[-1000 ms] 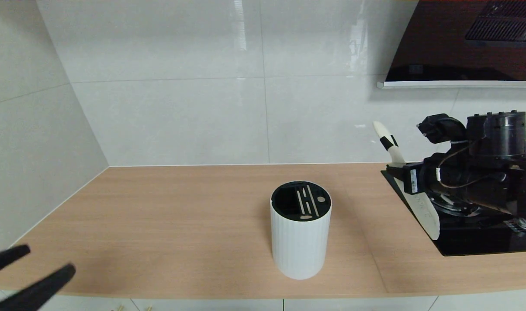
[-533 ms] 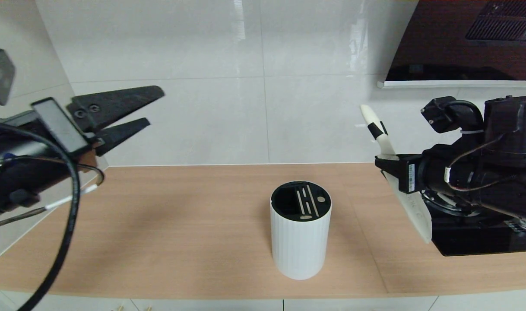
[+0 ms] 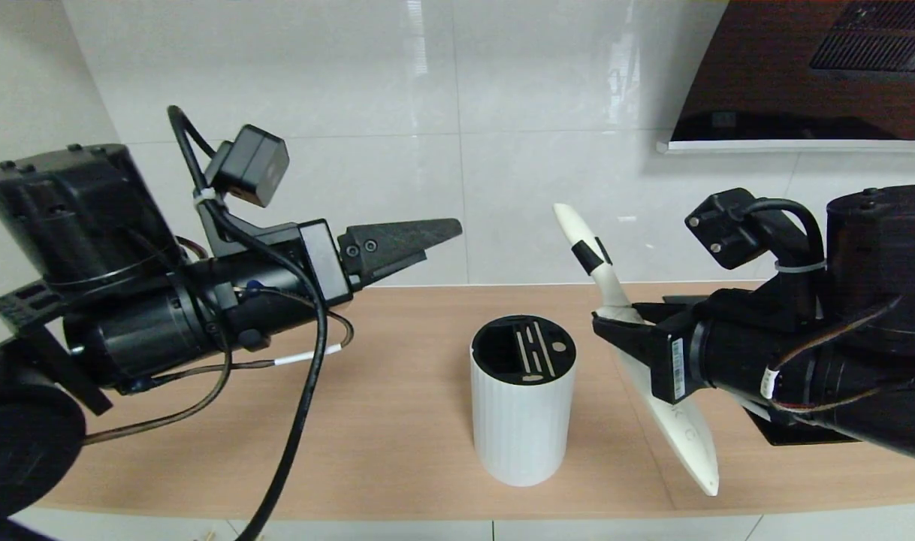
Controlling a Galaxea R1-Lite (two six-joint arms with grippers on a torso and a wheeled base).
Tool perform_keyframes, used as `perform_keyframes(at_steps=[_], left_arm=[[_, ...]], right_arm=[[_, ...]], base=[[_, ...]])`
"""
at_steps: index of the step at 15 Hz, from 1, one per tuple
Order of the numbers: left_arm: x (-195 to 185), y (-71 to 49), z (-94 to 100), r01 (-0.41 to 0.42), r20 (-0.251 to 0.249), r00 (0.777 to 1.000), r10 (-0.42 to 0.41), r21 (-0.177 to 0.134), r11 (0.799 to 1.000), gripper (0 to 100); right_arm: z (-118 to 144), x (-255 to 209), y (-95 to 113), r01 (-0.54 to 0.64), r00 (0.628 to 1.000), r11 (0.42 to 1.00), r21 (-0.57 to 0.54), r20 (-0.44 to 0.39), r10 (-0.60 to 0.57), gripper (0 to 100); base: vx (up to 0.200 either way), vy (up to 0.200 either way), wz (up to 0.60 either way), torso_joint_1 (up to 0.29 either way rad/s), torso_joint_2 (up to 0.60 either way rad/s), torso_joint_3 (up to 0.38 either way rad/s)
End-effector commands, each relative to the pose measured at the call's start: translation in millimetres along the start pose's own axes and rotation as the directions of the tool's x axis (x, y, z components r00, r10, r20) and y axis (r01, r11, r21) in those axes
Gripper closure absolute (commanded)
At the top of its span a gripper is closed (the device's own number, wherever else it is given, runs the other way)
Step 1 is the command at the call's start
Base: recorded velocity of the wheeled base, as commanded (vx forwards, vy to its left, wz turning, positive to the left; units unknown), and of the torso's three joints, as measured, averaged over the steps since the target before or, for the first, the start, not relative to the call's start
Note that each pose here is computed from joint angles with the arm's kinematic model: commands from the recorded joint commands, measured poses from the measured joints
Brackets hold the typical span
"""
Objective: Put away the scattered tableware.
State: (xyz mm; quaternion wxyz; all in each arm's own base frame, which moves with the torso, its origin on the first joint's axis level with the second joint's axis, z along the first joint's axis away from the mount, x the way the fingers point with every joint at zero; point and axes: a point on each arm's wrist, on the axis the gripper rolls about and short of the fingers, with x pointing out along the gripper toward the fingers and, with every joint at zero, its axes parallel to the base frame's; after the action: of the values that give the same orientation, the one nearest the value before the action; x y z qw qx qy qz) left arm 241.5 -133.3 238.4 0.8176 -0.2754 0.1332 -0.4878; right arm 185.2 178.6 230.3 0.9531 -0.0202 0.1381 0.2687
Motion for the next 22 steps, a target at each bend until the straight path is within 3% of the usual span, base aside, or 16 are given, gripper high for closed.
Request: perform_keyframes(at_steps=[1, 4, 6, 10, 18, 22], left_arm=[[21, 24.1, -23.2, 0.005, -0.083, 0.997, -0.009, -0.051, 0.999, 0], [52, 42.1, -47.9, 0.058, -0.047, 0.997, -0.06, -0.04, 0.998, 0], [59, 39.3, -50.1, 0.087, -0.015, 0.996, -0.088, -0.091, 0.992, 0], [63, 32.3, -55.8, 0.102, -0.028, 0.994, -0.105, -0.097, 0.99, 0], [80, 45.4, -65.6, 0.043, -0.014, 0.999, -0.045, -0.109, 0.993, 0], [85, 39.6, -70.2, 0.048, -0.014, 0.999, -0.05, -0.11, 0.993, 0]], right_arm=[[-5, 4, 10, -0.031, 0.999, 1.0, 0.004, -0.02, 0.031, 100], [-13, 12, 25, -0.07, 0.996, 0.997, 0.035, -0.056, 0.072, 100], [-22, 23, 32, -0.075, 0.993, 0.996, 0.038, -0.087, 0.078, 100], [-25, 35, 35, -0.004, 0.999, 0.999, 0.036, -0.054, 0.006, 100], [-23, 25, 44, -0.045, 0.998, 0.998, 0.033, -0.038, 0.046, 100], [-24, 24, 45, -0.046, 0.998, 0.998, 0.03, -0.041, 0.047, 100]], base=[[0.0, 0.0, 0.0, 0.0, 0.0, 0.0], [0.0, 0.0, 0.0, 0.0, 0.0, 0.0], [0.0, 0.0, 0.0, 0.0, 0.0, 0.0], [0.0, 0.0, 0.0, 0.0, 0.0, 0.0], [0.0, 0.0, 0.0, 0.0, 0.0, 0.0], [0.0, 0.0, 0.0, 0.0, 0.0, 0.0]])
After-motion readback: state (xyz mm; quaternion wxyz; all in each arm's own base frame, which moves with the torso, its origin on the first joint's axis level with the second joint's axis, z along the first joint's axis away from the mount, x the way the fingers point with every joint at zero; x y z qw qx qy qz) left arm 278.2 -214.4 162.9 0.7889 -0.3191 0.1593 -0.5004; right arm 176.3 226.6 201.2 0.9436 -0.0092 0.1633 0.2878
